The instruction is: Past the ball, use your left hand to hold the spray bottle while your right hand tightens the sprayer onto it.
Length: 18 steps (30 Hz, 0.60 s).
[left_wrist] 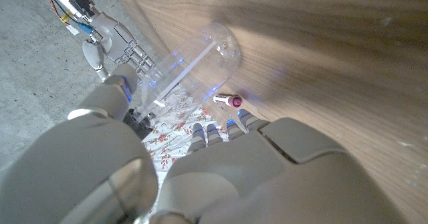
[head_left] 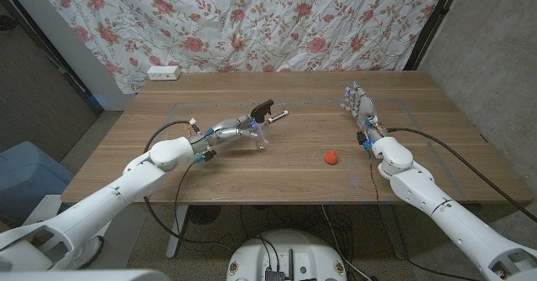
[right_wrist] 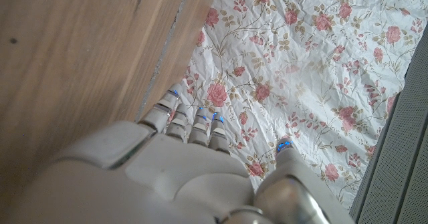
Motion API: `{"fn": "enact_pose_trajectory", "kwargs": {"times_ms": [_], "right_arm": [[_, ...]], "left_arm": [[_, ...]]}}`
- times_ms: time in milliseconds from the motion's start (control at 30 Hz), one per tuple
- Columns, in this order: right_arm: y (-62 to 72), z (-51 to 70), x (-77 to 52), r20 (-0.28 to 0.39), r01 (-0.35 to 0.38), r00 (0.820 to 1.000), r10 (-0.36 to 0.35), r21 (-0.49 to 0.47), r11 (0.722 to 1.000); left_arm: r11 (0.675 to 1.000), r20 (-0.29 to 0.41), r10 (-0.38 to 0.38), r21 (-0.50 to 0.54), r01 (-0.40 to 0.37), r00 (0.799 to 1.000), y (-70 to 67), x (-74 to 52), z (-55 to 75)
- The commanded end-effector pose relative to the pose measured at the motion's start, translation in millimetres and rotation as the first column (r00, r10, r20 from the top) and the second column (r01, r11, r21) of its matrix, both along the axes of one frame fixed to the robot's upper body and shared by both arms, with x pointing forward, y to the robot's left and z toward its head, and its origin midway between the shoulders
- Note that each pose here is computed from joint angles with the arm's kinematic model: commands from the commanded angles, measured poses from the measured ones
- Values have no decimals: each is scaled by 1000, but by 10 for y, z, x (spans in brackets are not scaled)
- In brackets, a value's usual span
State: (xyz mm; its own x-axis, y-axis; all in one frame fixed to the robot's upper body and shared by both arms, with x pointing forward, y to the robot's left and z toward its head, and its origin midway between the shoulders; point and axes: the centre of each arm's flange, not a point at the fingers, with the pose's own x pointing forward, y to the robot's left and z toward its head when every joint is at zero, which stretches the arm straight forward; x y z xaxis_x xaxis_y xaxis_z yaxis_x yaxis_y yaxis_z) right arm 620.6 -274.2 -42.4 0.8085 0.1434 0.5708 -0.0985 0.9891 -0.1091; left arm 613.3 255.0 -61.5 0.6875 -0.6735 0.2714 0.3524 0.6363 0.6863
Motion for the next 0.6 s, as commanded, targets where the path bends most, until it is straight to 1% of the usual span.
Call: {"fn": "enact_pose_trajectory", "kwargs": {"times_ms": [33, 233, 600], "right_arm": [[-32, -6, 36, -5, -10, 1000, 10, 0, 1000], [-48, 0, 68, -5, -16, 1000, 16, 1, 1000], [-87, -8, 110, -9, -22, 1000, 22, 7, 1000]], "left_arm": [[998, -6, 17, -53, -17, 1000, -164, -5, -155], [996, 2, 37, -87, -36, 999, -197, -13, -166], [988, 4, 62, -144, -61, 998, -280, 18, -193]]}}
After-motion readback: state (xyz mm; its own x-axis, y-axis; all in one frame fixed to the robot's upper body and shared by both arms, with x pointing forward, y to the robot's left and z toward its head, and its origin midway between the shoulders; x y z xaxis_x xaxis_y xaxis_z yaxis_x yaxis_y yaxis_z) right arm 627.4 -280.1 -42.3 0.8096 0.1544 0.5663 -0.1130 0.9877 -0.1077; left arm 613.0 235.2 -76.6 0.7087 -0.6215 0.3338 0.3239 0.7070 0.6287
